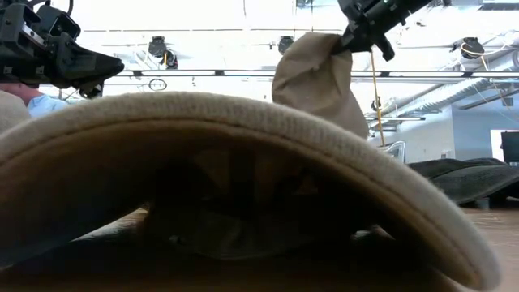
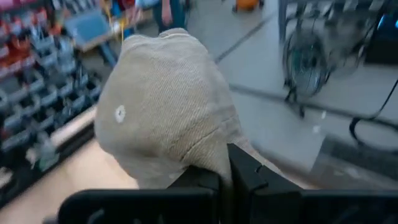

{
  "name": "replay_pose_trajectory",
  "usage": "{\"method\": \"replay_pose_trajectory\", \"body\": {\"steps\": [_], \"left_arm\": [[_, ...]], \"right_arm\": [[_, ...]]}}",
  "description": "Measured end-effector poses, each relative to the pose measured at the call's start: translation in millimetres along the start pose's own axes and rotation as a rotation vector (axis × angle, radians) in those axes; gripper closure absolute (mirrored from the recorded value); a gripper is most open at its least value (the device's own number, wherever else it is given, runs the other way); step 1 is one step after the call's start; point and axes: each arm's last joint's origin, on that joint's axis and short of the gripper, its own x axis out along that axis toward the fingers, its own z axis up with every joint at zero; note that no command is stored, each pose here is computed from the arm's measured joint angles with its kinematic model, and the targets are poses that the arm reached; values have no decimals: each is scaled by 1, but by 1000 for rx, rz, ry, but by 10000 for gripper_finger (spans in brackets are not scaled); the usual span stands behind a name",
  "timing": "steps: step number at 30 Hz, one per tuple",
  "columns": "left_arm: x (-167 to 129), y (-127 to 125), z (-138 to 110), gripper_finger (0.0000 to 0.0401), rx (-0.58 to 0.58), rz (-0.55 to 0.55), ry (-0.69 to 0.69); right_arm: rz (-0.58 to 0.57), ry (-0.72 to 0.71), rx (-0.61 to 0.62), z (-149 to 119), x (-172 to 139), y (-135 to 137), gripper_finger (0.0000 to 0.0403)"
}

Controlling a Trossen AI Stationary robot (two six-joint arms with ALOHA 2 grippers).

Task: Pick & Place hat
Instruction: Put the brown cap into the right transparent bin

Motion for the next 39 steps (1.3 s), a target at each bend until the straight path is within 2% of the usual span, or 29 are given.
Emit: {"method": "replay_pose_trajectory", "body": {"steps": [4, 7, 11, 13, 16, 18, 21, 26, 29, 34, 39], "left_arm": [[0, 0, 0, 366, 0, 0, 0], [0, 0, 0, 366, 0, 0, 0], [0, 0, 0, 366, 0, 0, 0], [0, 0, 0, 366, 0, 0, 0], [0, 0, 0, 366, 0, 0, 0], [0, 0, 0, 366, 0, 0, 1], [0, 0, 0, 366, 0, 0, 0], [0, 0, 0, 366, 0, 0, 0], [0, 0, 0, 366, 0, 0, 0], [0, 0, 0, 366, 0, 0, 0], [0, 0, 0, 366, 0, 0, 0]], "right_arm": [[-33, -90, 29, 13, 4, -11, 403], [-122, -104, 31, 15, 10, -23, 403], [-232, -75, 38, 1, 21, -40, 403], [-260, -46, 89, -13, 27, -47, 403], [-280, -20, 191, -37, 33, -56, 403], [-266, -52, 242, -46, 36, -59, 403], [-239, -127, 295, -50, 38, -62, 403], [-282, -207, 320, -44, 38, -67, 403], [-339, -166, 347, -48, 38, -76, 403], [-526, 39, 391, -74, 42, -97, 403], [-475, 77, 322, -82, 50, -100, 402]]}}
